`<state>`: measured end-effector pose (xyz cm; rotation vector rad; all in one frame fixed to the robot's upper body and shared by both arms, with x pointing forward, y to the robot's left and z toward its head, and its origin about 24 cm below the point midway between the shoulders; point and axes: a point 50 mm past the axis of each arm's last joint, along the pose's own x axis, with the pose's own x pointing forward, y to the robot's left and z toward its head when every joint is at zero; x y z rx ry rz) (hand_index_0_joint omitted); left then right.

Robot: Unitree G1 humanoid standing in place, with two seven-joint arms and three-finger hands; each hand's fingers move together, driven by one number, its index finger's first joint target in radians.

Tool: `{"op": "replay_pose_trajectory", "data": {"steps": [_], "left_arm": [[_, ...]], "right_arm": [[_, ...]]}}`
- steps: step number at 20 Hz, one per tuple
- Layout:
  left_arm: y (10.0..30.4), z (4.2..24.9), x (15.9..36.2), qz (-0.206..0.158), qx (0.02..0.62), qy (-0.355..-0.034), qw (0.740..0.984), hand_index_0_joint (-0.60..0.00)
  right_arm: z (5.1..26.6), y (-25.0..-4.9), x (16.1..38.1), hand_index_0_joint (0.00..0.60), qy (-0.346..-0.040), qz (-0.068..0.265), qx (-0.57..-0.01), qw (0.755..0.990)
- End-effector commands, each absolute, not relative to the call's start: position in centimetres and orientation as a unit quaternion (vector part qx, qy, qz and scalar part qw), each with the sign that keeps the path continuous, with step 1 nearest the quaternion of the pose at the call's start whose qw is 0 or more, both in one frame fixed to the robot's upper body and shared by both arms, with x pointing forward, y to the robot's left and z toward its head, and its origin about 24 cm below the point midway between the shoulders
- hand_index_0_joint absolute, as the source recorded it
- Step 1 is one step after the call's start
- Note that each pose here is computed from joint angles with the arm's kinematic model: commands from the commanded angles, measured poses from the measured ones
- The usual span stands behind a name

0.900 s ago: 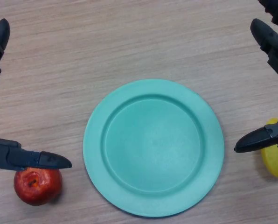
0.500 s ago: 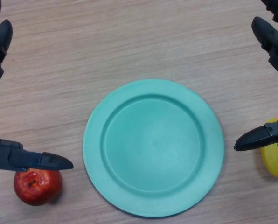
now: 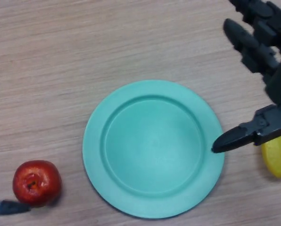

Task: Pick up the red apple and place it on the plate

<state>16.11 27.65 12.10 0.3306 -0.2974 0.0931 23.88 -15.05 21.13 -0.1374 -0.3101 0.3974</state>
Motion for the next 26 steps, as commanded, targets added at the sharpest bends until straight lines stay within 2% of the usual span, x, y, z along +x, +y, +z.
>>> {"op": "replay_pose_trajectory", "data": {"steps": [1, 4, 8, 12, 13, 14, 15, 16, 17, 18, 19, 21, 23, 24, 26], "left_arm": [[28.8, 13.5, 14.9, 0.055, 0.22, -0.201, 0.953, 0.0], [28.9, 10.5, 15.8, 0.035, 0.212, -0.155, 0.964, 0.0], [27.4, 8.5, 17.7, 0.015, 0.207, -0.133, 0.969, 0.0], [26.3, 7.6, 19.2, 0.021, 0.21, -0.118, 0.97, 0.0], [26.3, 7.6, 19.3, 0.02, 0.213, -0.116, 0.97, -0.05], [26.2, 7.5, 19.3, 0.018, 0.223, -0.111, 0.968, -0.2], [26.0, 7.4, 19.3, 0.015, 0.231, -0.106, 0.967, -0.3], [25.8, 7.3, 19.3, 0.003, 0.238, -0.091, 0.967, -0.45], [25.5, 7.3, 19.2, -0.014, 0.225, -0.068, 0.972, -0.549], [25.4, 7.6, 19.0, -0.033, 0.203, -0.046, 0.978, -0.6], [25.5, 8.0, 18.9, -0.033, 0.195, -0.049, 0.979, -0.6], [25.4, 9.7, 19.0, -0.029, 0.188, -0.078, 0.979, -0.6], [24.5, 11.9, 19.1, -0.026, 0.213, -0.135, 0.967, -0.6], [23.5, 13.2, 19.3, -0.029, 0.238, -0.168, 0.956, -0.6], [21.0, 14.7, 19.9, -0.064, 0.265, -0.205, 0.94, -0.6]], "right_arm": [[23.9, -15.6, 23.1, 0.0, -0.243, 0.169, -0.086, 0.951], [23.9, -15.5, 23.0, 0.0, -0.244, 0.171, -0.082, 0.951], [23.8, -16.0, 22.8, 0.0, -0.241, 0.165, -0.073, 0.953], [24.1, -16.5, 22.5, 0.0, -0.246, 0.154, -0.072, 0.954], [24.1, -16.5, 22.5, 0.0, -0.246, 0.154, -0.072, 0.954], [24.2, -16.5, 22.5, 0.0, -0.246, 0.153, -0.073, 0.954], [24.2, -16.6, 22.5, 0.0, -0.246, 0.152, -0.074, 0.954], [24.3, -16.8, 22.4, 0.0, -0.248, 0.149, -0.074, 0.954], [24.4, -17.0, 22.3, 0.0, -0.251, 0.145, -0.074, 0.954], [24.4, -17.2, 22.1, 0.0, -0.254, 0.141, -0.073, 0.954], [24.4, -17.3, 22.1, 0.0, -0.254, 0.14, -0.071, 0.954], [24.4, -17.5, 21.9, 0.0, -0.25, 0.137, -0.071, 0.956], [24.4, -17.8, 21.8, 0.0, -0.247, 0.133, -0.07, 0.957], [24.4, -18.0, 21.7, 0.0, -0.246, 0.13, -0.07, 0.958], [24.5, -18.3, 21.6, 0.0, -0.248, 0.124, -0.076, 0.958]]}}
